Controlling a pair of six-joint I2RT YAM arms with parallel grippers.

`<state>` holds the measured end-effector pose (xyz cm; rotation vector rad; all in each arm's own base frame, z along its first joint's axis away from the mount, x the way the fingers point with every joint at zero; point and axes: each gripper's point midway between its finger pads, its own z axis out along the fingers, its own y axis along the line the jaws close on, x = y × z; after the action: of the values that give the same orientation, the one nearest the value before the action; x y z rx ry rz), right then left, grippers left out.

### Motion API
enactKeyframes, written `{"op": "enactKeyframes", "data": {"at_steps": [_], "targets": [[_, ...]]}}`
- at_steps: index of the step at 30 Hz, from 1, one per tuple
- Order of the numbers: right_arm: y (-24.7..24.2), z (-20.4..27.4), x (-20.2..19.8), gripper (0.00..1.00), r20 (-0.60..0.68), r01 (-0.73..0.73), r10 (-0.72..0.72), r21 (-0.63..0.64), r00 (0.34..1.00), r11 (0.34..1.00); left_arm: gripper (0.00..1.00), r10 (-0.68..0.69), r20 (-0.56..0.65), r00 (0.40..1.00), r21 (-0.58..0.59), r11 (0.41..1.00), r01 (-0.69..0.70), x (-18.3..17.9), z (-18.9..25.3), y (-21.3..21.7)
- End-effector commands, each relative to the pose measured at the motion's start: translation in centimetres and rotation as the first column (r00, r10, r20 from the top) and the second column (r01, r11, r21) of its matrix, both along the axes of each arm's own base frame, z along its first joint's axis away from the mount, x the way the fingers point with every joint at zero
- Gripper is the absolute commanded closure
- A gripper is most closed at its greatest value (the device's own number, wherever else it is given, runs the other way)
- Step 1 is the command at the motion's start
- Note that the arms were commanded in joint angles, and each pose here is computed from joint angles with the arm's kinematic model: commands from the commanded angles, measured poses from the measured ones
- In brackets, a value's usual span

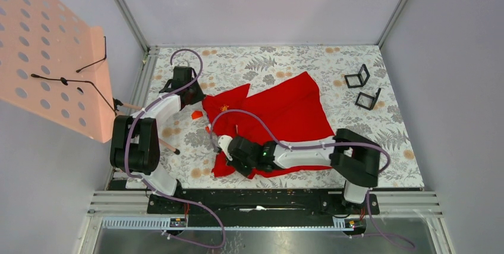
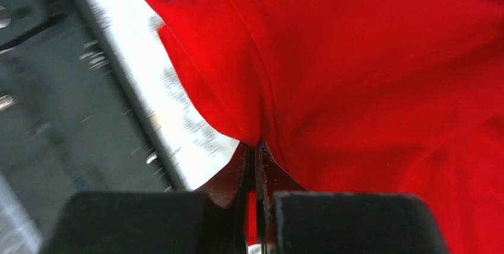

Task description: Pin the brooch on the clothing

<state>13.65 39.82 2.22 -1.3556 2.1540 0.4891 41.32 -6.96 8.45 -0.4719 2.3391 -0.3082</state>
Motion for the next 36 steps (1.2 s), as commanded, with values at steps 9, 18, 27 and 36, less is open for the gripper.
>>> {"op": "enactKeyframes", "data": {"at_steps": [9,18,27,36], "targets": [[-0.4,7.0,-11.0,1.00,-0.393,-0.271,0.324,0.184,0.860,0.945,1.00,0.064,0.045,0.997,0.102,0.992,-0.069,0.7,1.3,3.0],[-0.5,12.4,-7.1,0.36,-0.254,-0.061,0.116,0.214,0.960,0.975,0.83,0.094,0.040,0.995,0.173,0.980,-0.100,-0.5,1.8,4.5],[-7.8,12.8,6.0,0.18,-0.188,0.379,-0.358,0.088,0.915,0.921,0.37,-0.053,0.140,0.989,0.101,0.994,0.039,0.7,4.4,0.0],[-15.5,9.9,16.8,0.15,-0.254,0.675,-0.655,-0.009,0.712,0.738,0.26,-0.280,0.085,0.956,0.143,0.953,0.266,4.8,2.7,-7.9]]}}
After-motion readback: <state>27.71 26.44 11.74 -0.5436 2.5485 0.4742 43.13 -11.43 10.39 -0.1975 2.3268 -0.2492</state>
